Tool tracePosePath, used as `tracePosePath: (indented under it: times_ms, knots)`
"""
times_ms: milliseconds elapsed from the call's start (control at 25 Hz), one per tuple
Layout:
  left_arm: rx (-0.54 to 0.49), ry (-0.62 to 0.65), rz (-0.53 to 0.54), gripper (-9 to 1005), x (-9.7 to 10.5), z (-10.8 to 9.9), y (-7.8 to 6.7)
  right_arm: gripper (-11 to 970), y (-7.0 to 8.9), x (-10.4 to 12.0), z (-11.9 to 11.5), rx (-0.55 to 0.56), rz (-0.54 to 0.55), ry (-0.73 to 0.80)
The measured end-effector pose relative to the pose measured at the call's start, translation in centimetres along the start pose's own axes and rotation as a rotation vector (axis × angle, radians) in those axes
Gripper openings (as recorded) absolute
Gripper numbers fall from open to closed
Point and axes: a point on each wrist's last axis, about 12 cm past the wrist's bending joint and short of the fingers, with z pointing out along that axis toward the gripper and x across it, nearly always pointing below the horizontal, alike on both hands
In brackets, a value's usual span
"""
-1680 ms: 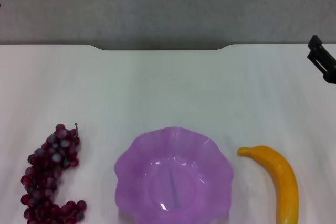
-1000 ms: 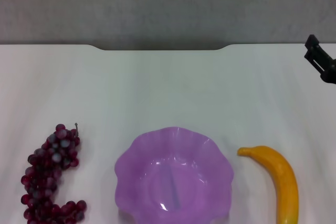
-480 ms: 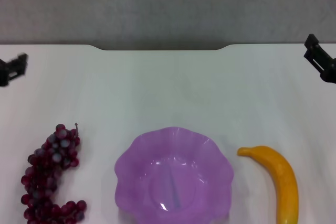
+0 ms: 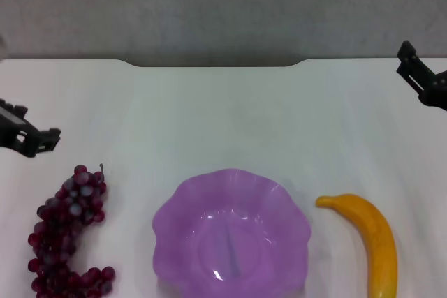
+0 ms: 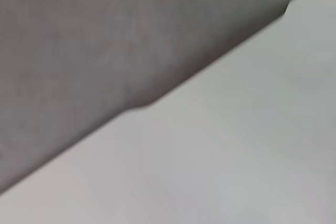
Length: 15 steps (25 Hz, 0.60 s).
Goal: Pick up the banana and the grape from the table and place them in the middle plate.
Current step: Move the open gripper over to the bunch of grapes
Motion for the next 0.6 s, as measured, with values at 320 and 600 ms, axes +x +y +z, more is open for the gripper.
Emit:
tracePosePath:
  times_ms: [320, 600]
  knots:
    - [0.017, 0.179, 0.017, 614, 0.2, 4.6, -0.3, 851, 0.2, 0.0, 0.1, -0.007, -0.003, -0.002]
    - [0.075, 0.283, 0.046, 614, 0.7, 8.1, -0.8, 850, 0.3, -0.1, 0.2, -0.013, -0.005, -0.004]
